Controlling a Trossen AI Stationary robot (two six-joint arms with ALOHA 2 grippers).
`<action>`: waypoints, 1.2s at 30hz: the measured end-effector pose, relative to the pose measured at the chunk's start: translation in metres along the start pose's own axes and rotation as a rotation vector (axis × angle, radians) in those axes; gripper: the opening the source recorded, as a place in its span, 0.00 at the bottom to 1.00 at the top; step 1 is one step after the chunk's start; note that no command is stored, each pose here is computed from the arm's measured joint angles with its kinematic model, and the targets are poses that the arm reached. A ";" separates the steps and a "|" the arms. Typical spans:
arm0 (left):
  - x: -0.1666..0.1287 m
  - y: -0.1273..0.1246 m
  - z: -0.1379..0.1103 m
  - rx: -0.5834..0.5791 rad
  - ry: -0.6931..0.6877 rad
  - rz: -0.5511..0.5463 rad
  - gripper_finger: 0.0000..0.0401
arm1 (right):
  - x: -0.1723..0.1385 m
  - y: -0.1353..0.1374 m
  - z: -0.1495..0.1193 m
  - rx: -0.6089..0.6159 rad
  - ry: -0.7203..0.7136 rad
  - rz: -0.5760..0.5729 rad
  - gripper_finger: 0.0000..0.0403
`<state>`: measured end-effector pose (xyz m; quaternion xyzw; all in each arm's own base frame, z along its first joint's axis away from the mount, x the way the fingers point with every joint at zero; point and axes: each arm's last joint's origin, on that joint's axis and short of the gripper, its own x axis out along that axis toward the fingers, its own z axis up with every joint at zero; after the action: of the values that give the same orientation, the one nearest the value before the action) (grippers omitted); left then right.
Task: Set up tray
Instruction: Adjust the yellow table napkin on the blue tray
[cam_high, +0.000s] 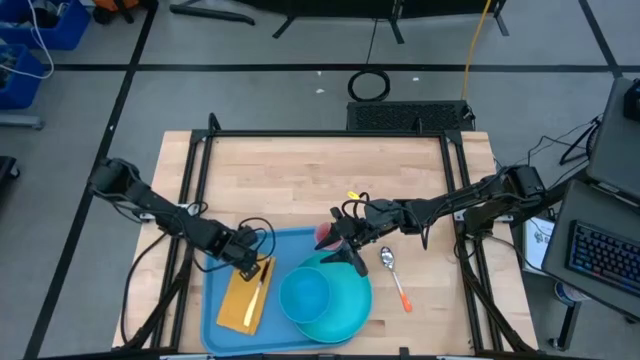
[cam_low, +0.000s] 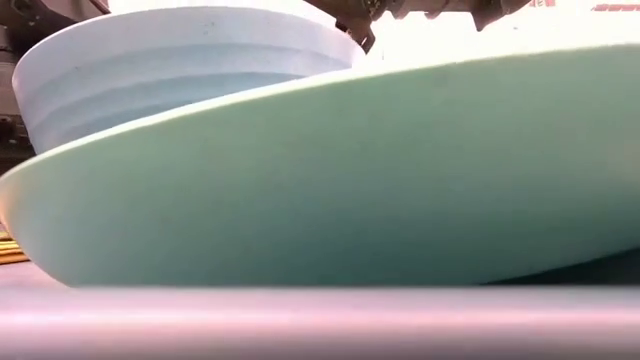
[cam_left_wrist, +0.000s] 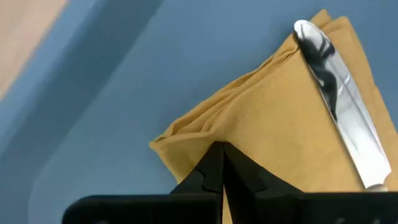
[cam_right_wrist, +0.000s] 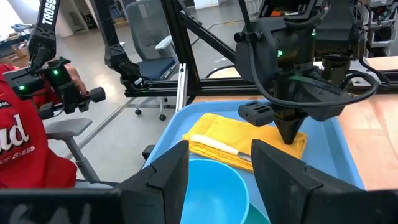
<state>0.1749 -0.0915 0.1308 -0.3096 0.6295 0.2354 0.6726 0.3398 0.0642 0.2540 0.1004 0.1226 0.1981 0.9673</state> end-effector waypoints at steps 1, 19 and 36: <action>-0.001 0.001 -0.001 -0.006 0.018 0.003 0.01 | 0.000 0.000 0.000 0.000 0.000 0.000 0.41; -0.009 0.018 -0.029 -0.137 0.167 0.167 0.01 | 0.000 0.000 0.000 0.000 -0.001 0.000 0.41; -0.020 0.009 -0.030 0.032 -0.069 0.196 0.09 | 0.001 0.005 -0.001 -0.029 0.000 0.015 0.41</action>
<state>0.1460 -0.1055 0.1488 -0.2277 0.6367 0.3006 0.6726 0.3390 0.0690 0.2544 0.0871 0.1191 0.2074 0.9671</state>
